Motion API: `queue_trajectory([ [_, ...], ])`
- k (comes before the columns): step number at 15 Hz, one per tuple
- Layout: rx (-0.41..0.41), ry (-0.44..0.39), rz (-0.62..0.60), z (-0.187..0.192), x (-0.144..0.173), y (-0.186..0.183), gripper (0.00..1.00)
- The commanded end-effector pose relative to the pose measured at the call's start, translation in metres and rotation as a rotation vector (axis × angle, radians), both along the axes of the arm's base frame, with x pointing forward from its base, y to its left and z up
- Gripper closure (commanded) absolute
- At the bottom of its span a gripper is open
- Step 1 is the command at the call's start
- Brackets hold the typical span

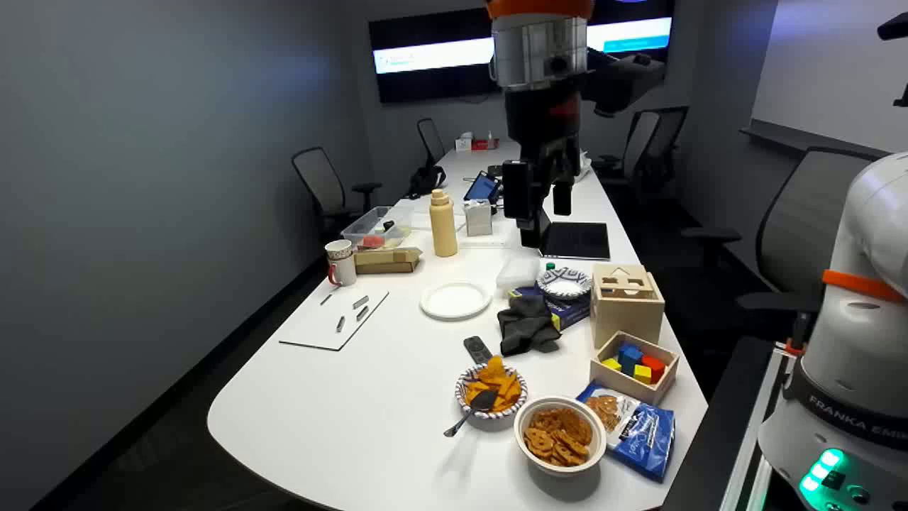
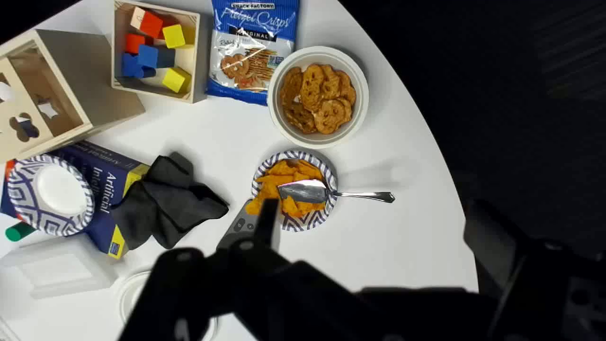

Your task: Close the shape sorter box

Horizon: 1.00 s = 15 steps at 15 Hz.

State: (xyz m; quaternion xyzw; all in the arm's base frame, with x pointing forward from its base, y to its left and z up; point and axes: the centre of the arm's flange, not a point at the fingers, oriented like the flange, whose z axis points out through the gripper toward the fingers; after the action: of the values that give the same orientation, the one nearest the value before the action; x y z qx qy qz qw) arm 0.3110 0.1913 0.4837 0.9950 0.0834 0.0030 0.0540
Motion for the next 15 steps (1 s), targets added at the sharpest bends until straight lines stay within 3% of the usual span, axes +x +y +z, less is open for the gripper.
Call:
queue_trajectory([
  [1,0.001,-0.001,0.000,0.000,0.000,0.000,0.00],
  [3,0.001,-0.002,0.000,0.001,0.000,0.000,0.00],
  [7,0.056,-0.085,-0.162,0.003,0.025,-0.050,0.00],
  [11,0.131,-0.178,-0.355,-0.005,0.054,-0.133,0.00],
  [15,0.145,-0.275,-0.571,-0.037,0.065,-0.229,0.00],
])
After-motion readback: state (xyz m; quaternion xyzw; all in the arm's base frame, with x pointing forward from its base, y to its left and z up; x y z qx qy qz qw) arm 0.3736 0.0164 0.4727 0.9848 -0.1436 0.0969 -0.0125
